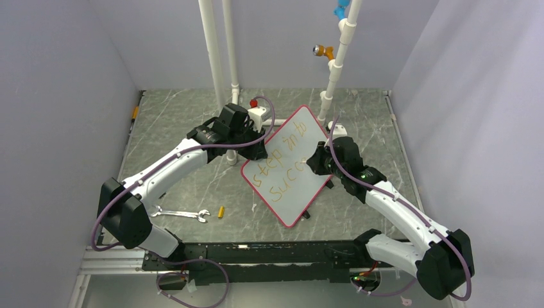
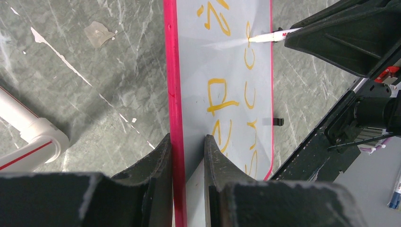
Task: Write a sentence on the whiteboard
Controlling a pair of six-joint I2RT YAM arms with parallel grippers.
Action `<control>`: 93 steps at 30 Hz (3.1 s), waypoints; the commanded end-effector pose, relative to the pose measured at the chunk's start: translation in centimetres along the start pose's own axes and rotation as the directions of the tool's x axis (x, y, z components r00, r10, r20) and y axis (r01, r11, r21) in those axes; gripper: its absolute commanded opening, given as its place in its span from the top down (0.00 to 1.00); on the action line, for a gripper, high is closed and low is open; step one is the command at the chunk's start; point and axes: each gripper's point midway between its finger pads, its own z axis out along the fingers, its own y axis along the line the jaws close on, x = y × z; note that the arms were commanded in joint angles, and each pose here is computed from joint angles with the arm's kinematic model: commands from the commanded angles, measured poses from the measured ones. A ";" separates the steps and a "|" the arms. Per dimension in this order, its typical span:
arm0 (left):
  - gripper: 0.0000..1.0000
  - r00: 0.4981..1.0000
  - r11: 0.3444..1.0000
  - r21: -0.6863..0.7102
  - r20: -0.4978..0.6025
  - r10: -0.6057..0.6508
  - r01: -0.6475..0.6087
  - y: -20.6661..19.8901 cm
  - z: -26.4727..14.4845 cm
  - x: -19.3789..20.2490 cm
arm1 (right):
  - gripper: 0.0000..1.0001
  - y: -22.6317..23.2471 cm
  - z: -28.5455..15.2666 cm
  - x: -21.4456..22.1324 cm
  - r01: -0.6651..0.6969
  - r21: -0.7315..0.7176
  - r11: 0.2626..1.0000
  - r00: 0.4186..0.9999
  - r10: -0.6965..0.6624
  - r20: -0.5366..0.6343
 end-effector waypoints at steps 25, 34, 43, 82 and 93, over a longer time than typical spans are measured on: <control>1.00 0.990 0.988 -0.070 0.014 0.141 -0.140 0.9 -0.6 -0.3 | 1.00 -2.2 0.2 -0.8 0.025 0.146 0.989 1.000 -0.023 -0.016; 1.00 0.990 0.987 -0.074 0.010 0.140 -0.139 1.0 -0.6 -0.2 | 1.00 -2.2 -1.5 -4.0 0.025 0.162 0.986 0.997 -0.037 0.068; 1.00 0.990 0.987 -0.084 0.006 0.139 -0.138 1.2 -0.6 -0.1 | 1.00 -2.7 -2.5 -5.9 -0.035 0.120 0.992 0.989 0.017 0.147; 1.00 0.987 0.981 -0.112 -0.003 0.160 -0.160 1.7 -1.0 0.1 | 1.00 -3.7 0.8 -6.2 -0.185 -0.115 0.976 0.974 0.197 0.110; 1.00 0.987 0.981 -0.111 0.002 0.162 -0.161 1.6 -1.1 0.0 | 1.00 -3.4 1.5 -4.4 -0.177 -0.147 0.973 0.982 0.185 0.042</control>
